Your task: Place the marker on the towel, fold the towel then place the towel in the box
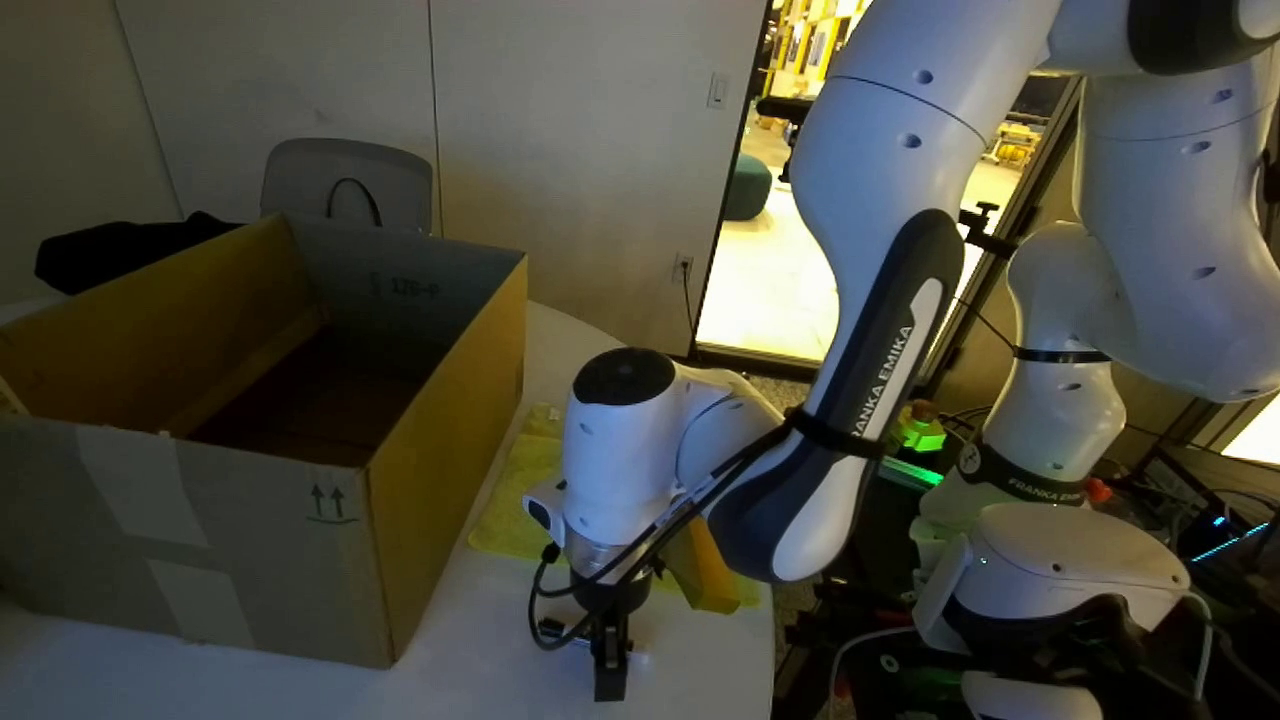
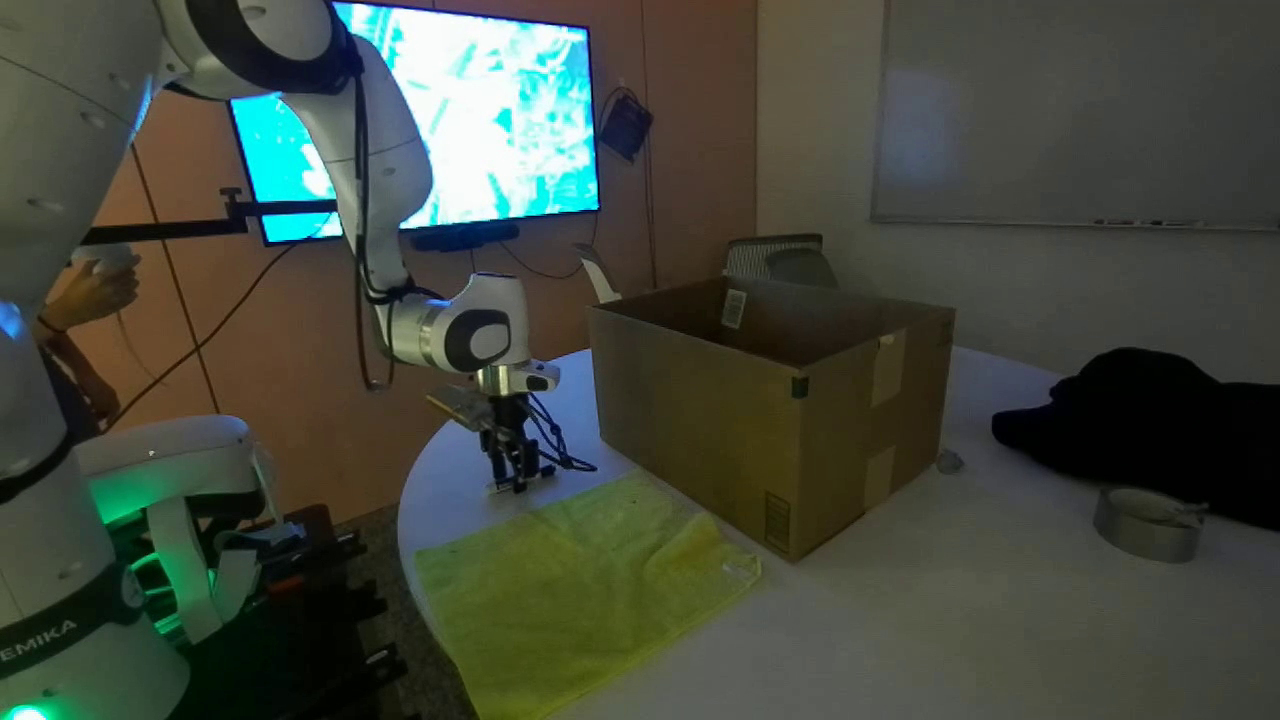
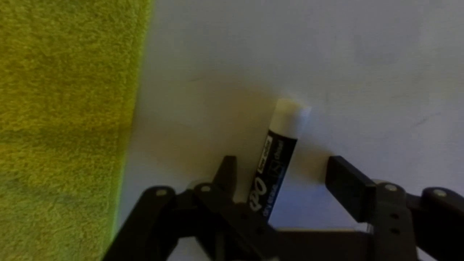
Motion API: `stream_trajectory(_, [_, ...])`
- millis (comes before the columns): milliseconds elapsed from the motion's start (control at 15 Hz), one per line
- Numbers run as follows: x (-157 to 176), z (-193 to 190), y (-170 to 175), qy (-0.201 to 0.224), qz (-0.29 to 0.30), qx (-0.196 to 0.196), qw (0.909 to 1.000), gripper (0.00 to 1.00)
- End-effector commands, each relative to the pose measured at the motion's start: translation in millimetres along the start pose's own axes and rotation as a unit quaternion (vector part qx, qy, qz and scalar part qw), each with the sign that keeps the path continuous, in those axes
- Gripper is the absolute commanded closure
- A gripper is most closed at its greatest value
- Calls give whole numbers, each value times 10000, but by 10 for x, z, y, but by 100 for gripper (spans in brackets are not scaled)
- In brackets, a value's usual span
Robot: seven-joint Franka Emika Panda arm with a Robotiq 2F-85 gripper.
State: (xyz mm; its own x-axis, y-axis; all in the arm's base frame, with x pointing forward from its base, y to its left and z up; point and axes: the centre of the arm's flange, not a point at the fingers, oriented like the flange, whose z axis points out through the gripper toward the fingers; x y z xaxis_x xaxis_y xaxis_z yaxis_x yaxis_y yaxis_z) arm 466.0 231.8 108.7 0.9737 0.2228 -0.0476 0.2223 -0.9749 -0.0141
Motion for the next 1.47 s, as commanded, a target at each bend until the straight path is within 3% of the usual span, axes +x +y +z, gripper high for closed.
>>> stream_trajectory(0, [94, 21, -30, 9, -55, 71, 10000, 66])
stream_trajectory(267, [76, -41, -86, -48, -143, -7, 9999, 92])
stream_trajectory(533, [-20, -170, -126, -126, -195, -102, 9997, 89])
stream_trajectory(800, [-319, -496, -52, -25, -68, -257, 9996, 89])
stream_trajectory(1067, [-659, -806, 229, 206, 481, -585, 9969, 89])
stream_trajectory(1400, [-838, -916, 718, 382, 1309, -1037, 9852, 89])
